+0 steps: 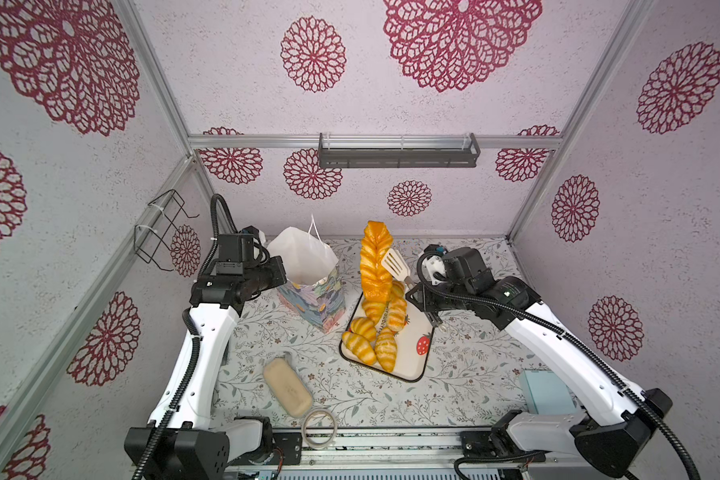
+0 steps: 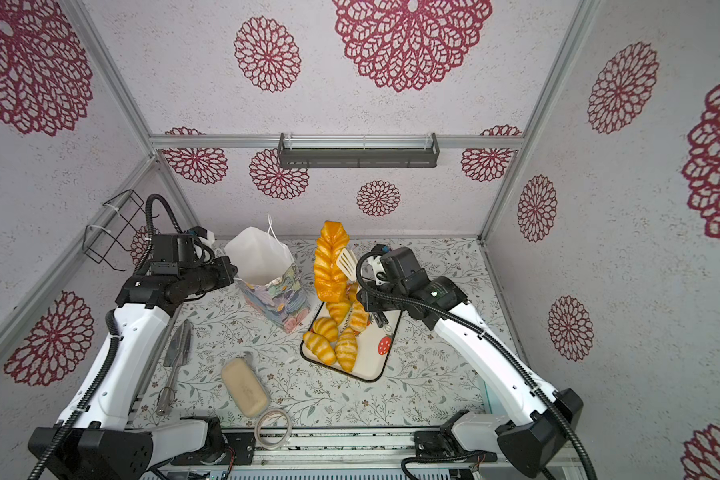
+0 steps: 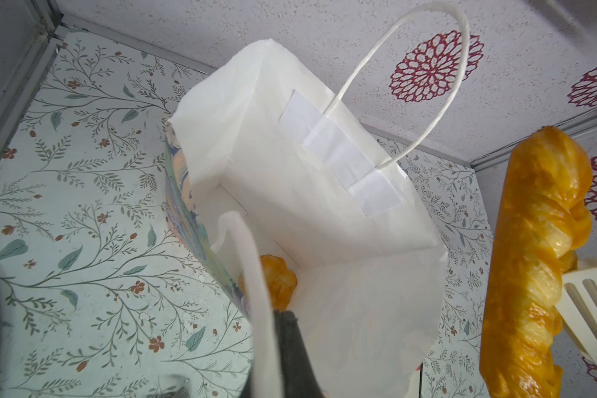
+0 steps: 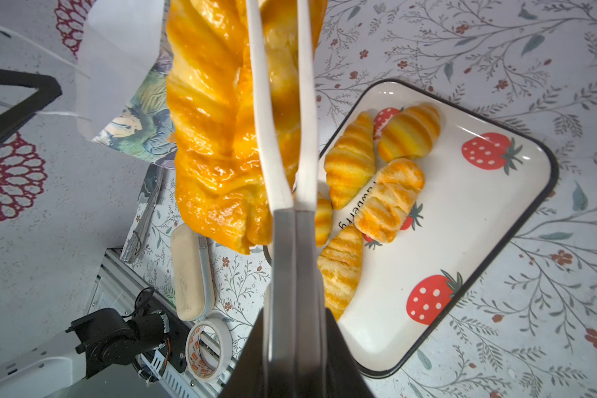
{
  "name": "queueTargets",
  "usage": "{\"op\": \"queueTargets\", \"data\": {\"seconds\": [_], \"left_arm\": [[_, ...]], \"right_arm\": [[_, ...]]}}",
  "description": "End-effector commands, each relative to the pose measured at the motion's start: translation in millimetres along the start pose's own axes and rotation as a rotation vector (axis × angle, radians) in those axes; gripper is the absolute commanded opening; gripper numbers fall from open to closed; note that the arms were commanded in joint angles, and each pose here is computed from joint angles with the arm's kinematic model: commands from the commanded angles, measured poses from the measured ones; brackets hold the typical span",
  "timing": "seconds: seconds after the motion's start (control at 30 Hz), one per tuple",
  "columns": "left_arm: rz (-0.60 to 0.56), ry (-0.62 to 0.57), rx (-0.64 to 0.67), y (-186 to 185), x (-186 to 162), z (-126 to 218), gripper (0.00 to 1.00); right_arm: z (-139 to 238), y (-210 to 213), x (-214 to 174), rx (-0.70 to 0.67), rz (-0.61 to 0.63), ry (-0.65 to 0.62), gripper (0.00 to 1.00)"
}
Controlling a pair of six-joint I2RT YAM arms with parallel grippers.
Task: Place the fake bread into the paper bag
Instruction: 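Lift the twisted bread in the tongs and carry it toward the bag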
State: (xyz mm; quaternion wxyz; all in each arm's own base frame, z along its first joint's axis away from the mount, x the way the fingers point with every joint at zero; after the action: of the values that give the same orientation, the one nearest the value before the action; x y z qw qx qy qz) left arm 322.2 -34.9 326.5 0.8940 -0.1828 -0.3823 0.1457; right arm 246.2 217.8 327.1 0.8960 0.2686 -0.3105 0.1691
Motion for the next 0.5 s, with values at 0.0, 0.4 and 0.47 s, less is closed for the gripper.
{"op": "queueTargets", "data": {"seconds": [0.0, 0.4, 0.47], "left_arm": [[-0.005, -0.016, 0.022, 2.9, 6.6, 4.0, 0.00], [0.014, -0.028, 0.035, 9.0, 13.5, 3.8, 0.00], [0.017, -0.031, 0.039, 10.0, 14.8, 4.2, 0.00]], "right_arm": [[18.7, 25.0, 34.2, 0.077, 0.094, -0.150, 0.21], [21.0, 61.8, 64.5, 0.167, 0.189, -0.200, 0.21], [20.8, 69.5, 69.5, 0.184, 0.206, -0.208, 0.21]]}}
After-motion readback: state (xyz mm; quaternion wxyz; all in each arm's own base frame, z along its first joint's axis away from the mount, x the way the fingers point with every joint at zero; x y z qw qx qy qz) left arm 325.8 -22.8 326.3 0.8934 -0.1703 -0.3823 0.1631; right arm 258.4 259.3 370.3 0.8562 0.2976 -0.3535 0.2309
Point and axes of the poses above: each gripper's point midway between its finger pads, its own z axis back along the fingers, its own y axis along the line the jaws close on, x = y × z, the point moved 5 cm from there along z, back along the fingers, and after that the axes turned 6 degrees about z, right-handed, at the moved point
